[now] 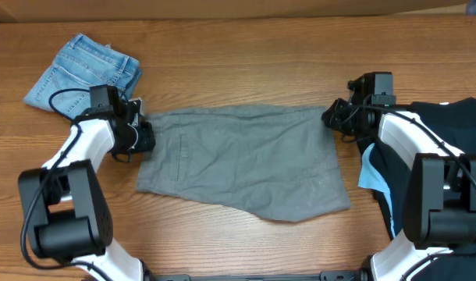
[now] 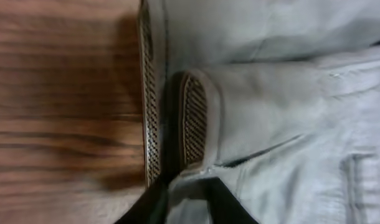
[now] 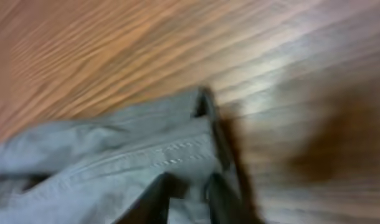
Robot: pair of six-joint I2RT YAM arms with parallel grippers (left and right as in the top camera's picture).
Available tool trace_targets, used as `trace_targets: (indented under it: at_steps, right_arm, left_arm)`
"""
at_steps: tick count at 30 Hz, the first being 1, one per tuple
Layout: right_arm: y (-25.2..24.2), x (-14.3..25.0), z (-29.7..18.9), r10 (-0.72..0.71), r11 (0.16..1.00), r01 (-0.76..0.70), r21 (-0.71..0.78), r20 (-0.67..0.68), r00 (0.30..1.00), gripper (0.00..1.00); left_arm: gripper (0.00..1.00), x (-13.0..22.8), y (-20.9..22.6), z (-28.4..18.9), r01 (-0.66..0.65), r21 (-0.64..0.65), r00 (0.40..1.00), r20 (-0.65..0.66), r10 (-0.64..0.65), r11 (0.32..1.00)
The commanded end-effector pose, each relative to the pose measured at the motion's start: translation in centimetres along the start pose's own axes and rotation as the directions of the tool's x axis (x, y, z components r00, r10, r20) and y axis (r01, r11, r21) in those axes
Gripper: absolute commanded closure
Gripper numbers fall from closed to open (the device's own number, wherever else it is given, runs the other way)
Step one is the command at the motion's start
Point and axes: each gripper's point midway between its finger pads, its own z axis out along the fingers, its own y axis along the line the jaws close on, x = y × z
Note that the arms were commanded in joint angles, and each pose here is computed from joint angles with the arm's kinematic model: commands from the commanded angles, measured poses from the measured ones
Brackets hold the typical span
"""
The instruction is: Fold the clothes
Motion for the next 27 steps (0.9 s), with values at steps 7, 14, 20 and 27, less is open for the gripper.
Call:
trace_targets:
  at_steps: [7, 14, 20, 27]
  right_arm:
    - [1.1, -3.7, -1.4, -0.036, 0.996, 0.045, -0.081, 0.112, 0.993, 0.96]
    - [-2.6, -6.1, -2.0, -0.045, 0.991, 0.016, 0.129, 0.224, 0.973, 0.93]
    - [-1.6, -4.6, -2.2, -0.050, 0.996, 0.038, 0.082, 0.151, 0.987, 0.23]
    - [3.4, 0.5, -6.9, -0.017, 0.995, 0.014, -0.095, -0.034, 0.999, 0.35]
  left_arm:
    - [0.96, 0.5, 1.1, 1.9, 0.058, 0.003, 0.997, -0.048, -0.058, 0.998]
    - [0.96, -2.0, 2.5, -0.9, 0.117, 0.004, 0.993, 0.035, -0.117, 0.993]
    - [0.67, -4.5, 0.9, -5.0, 0.065, 0.066, 0.993, 0.091, -0.071, 0.996]
    - [0.75, -5.0, -4.5, -9.2, -0.106, 0.212, 0.987, 0.142, 0.076, 0.972]
